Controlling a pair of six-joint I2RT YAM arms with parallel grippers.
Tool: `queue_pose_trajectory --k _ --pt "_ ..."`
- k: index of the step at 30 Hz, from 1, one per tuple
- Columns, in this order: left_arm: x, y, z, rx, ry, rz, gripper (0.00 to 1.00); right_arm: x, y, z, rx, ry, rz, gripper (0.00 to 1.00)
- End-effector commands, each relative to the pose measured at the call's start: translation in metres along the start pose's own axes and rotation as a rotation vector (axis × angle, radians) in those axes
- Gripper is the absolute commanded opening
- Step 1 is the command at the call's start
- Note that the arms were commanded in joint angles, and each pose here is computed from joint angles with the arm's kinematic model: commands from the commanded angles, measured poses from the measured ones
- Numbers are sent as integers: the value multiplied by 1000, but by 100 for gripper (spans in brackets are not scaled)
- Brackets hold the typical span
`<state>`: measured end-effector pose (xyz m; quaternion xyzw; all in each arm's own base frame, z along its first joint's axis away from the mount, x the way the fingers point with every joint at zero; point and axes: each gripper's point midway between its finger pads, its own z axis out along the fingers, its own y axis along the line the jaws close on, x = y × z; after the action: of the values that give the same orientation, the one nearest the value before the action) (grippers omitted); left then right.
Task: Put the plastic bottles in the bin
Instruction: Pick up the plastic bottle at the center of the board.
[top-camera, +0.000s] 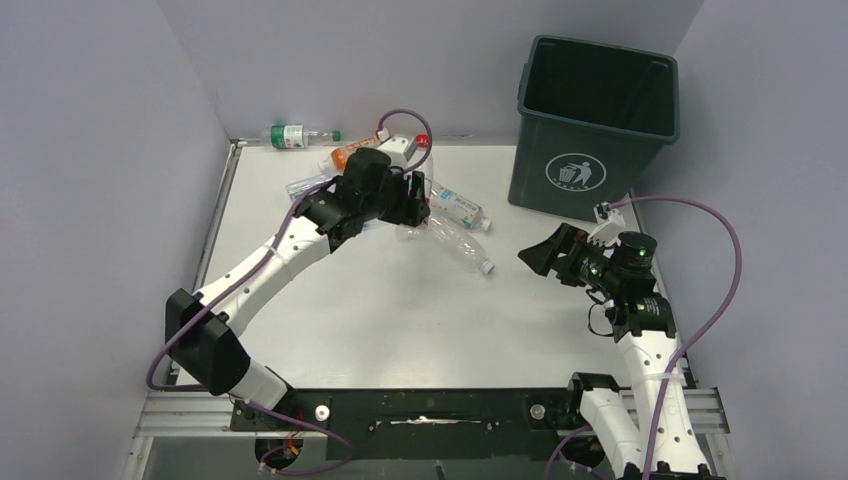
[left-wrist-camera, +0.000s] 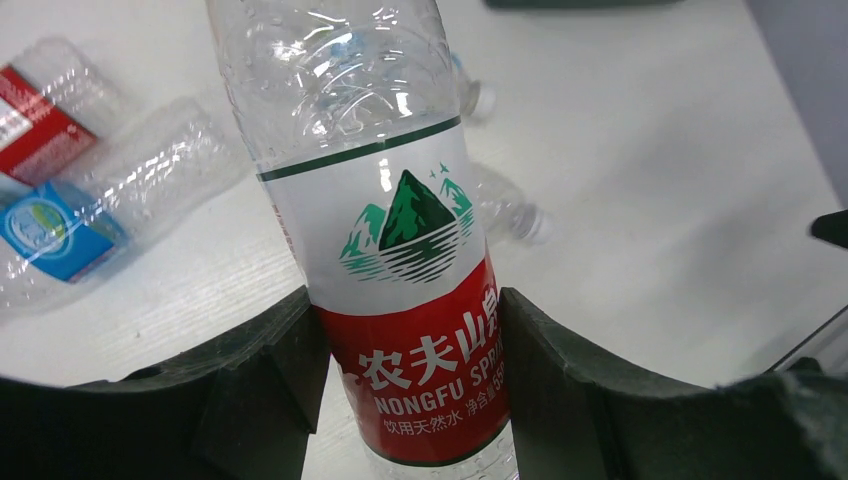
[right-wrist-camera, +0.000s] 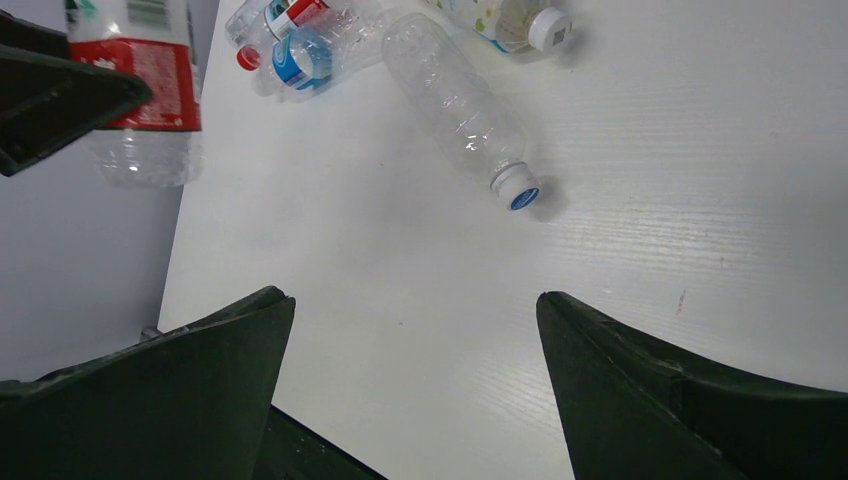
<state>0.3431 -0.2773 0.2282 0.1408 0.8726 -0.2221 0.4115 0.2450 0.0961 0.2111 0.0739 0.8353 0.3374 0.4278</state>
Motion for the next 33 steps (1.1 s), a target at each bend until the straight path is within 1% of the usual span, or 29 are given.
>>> queue_pose_trajectory --k 1,17,22,27,33 --pt "-67 -38 -26 129 -149 -3 51 -13 15 -4 -41 -27 -26 98" --pt "-191 -120 -33 463 -411 -12 51 -9 23 -15 -38 -23 -17 98" --pt "-231 -147 -41 621 -499 -59 51 -9 25 -19 -42 -31 -7 98" --pt "-257 -174 -39 755 -553 -70 51 -9 30 -23 -50 -33 -4 98" --pt "-279 -186 -30 856 -650 -81 51 -9 36 -30 -53 -30 -8 98"
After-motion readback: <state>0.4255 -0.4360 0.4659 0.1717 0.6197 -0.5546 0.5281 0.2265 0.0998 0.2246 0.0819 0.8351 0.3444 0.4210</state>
